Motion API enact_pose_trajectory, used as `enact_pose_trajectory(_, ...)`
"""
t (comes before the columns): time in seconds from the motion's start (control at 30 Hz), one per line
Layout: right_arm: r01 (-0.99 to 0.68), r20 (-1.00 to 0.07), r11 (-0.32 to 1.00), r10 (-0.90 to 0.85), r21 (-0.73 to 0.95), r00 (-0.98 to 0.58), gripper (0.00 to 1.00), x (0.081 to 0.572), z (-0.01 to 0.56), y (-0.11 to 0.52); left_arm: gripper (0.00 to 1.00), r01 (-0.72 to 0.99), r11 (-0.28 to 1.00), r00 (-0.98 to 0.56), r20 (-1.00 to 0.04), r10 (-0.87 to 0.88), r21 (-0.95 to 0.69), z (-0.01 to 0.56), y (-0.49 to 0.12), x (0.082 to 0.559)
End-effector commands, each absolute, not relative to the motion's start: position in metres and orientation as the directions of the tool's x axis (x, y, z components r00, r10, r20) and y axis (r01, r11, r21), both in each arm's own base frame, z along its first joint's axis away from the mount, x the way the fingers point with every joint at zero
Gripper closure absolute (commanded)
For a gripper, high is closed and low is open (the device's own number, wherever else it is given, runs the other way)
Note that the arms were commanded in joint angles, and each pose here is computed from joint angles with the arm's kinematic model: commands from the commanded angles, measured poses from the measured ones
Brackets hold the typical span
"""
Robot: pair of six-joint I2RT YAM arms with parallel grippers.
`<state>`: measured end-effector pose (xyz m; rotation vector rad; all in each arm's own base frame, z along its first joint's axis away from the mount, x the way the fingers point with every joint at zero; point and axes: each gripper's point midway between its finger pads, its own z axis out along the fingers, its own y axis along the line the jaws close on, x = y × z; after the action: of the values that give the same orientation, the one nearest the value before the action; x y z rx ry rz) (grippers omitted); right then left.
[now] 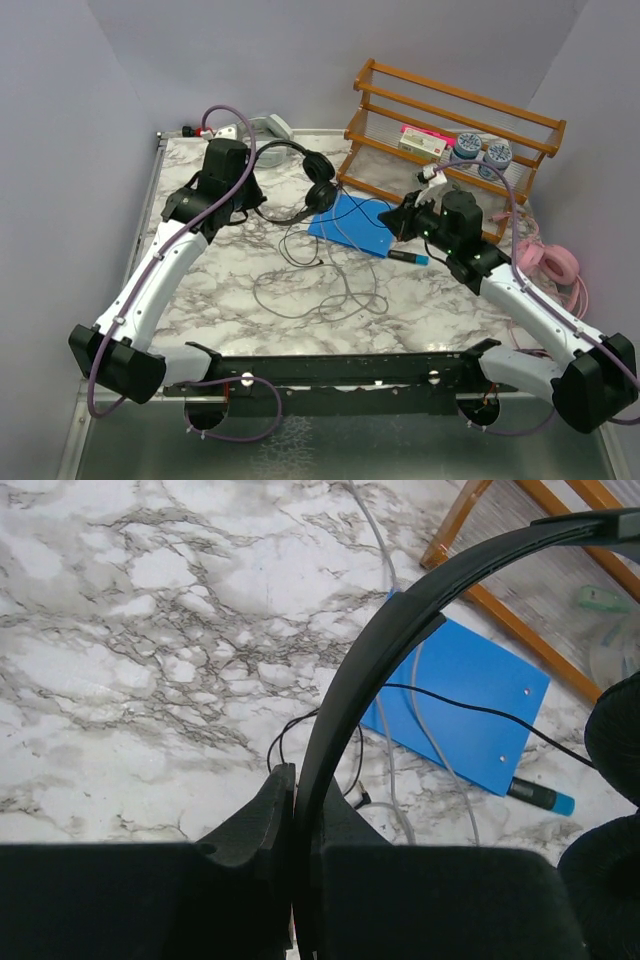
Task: Wrap the headphones
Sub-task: Untie the headphones cable from the headphones.
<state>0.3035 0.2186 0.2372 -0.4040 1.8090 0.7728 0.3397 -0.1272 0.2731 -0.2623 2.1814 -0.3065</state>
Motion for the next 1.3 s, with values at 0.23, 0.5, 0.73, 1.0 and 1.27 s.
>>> enact_pose_trajectory(0.23, -0.219, -0.900, 0.931, 0.192, 0.293, -0.390, 1.00, 0.374, 0.221, 0.158, 1.00, 0.076, 0.911, -0.603, -0.746, -0.283, -0.406, 0.303, -0.147, 0.316)
enact_pose_trajectory(0.5, -0.244, -0.951, 0.934, 0.206, 0.261, -0.230, 0.99, 0.371, 0.266, 0.148, 1.00, 0.085, 0.934, -0.648, -0.731, -0.212, -0.346, 0.285, -0.143, 0.310)
enact_pose_trajectory(0.73, -0.217, -0.938, 0.944, 0.177, 0.247, -0.297, 0.99, 0.368, 0.246, 0.145, 1.00, 0.171, 0.905, -0.685, -0.707, -0.175, -0.389, 0.287, -0.162, 0.308)
enact_pose_trajectory(1.0, -0.178, -0.958, 0.956, 0.195, 0.234, -0.211, 0.99, 0.359, 0.288, 0.128, 1.00, 0.052, 0.964, -0.646, -0.745, -0.166, -0.260, 0.272, -0.129, 0.315)
enact_pose_trajectory(1.27, -0.149, -0.965, 0.967, 0.174, 0.205, -0.196, 0.99, 0.344, 0.302, 0.114, 1.00, -0.050, 0.962, -0.641, -0.730, -0.238, -0.270, 0.267, -0.117, 0.324)
